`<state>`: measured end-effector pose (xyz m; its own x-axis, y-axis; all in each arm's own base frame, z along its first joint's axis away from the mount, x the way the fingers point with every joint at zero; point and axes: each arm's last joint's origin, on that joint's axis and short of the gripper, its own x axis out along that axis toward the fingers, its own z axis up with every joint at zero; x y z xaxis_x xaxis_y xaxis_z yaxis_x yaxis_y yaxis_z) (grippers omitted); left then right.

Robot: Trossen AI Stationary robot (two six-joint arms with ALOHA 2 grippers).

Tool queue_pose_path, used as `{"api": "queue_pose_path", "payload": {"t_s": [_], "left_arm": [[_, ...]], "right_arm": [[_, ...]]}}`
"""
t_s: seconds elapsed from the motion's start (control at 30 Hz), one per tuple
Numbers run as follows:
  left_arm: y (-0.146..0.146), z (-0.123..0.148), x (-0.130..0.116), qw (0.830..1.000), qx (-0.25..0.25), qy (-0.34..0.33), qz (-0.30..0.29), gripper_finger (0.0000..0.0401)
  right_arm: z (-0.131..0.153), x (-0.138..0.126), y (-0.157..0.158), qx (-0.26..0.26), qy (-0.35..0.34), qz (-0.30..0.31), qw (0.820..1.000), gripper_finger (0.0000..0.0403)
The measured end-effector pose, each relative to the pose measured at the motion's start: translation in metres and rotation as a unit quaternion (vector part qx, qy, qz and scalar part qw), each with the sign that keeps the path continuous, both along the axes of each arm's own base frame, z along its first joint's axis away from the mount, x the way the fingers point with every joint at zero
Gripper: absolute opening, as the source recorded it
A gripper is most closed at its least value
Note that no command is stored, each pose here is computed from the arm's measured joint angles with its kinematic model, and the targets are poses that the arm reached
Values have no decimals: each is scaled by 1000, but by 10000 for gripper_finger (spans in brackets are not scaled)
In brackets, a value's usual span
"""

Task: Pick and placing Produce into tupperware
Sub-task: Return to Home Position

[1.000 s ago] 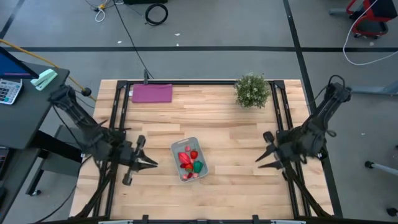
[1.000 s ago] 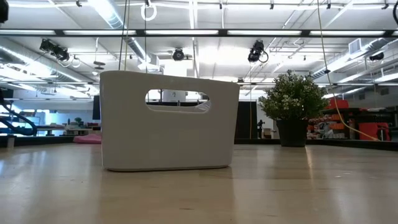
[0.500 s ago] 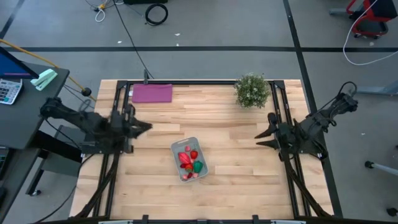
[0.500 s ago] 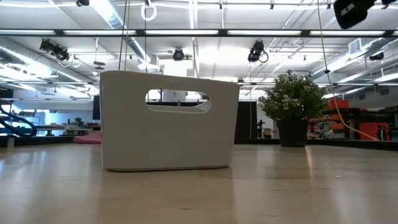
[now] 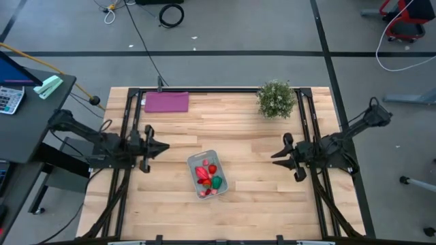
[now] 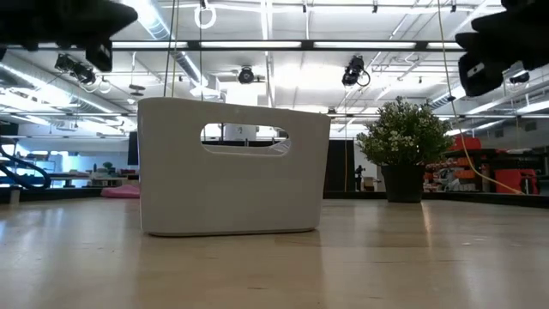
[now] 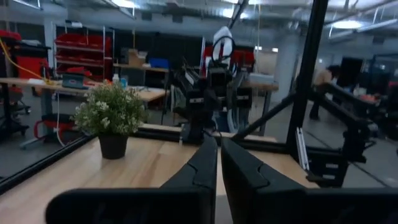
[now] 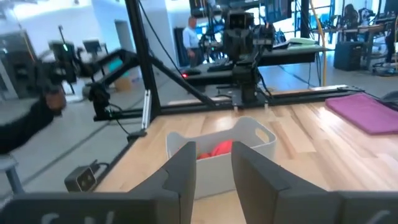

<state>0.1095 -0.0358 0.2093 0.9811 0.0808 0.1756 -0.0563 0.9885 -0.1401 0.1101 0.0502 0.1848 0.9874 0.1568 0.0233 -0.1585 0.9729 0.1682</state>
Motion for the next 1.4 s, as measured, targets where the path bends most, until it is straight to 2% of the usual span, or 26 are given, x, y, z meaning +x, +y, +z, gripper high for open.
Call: {"api": "queue_pose_path", "payload": {"t_s": [0.13,0.33,0.43,0.7,0.83,1.07,1.4], "left_arm": [[1,-21,-1,1000,-3,-5,1,35],[0,-22,-1,1000,1,2,0,30],[0,-23,-1,1000,9,9,1,28],[0,-31,0,998,49,50,4,36],[0,-31,0,998,49,49,4,30],[0,-31,0,998,48,49,4,21],[0,-31,0,998,48,49,4,35]], "right_arm": [[-11,0,-2,10,6,5,1000,111],[-17,1,-5,-10,17,-10,1000,110],[-23,2,-9,-18,45,-23,999,110],[-42,1,-15,12,144,-65,987,110],[-42,1,-17,7,142,-91,986,110],[-42,1,-17,6,143,-93,985,111],[-37,1,-17,8,139,-94,986,110]]}}
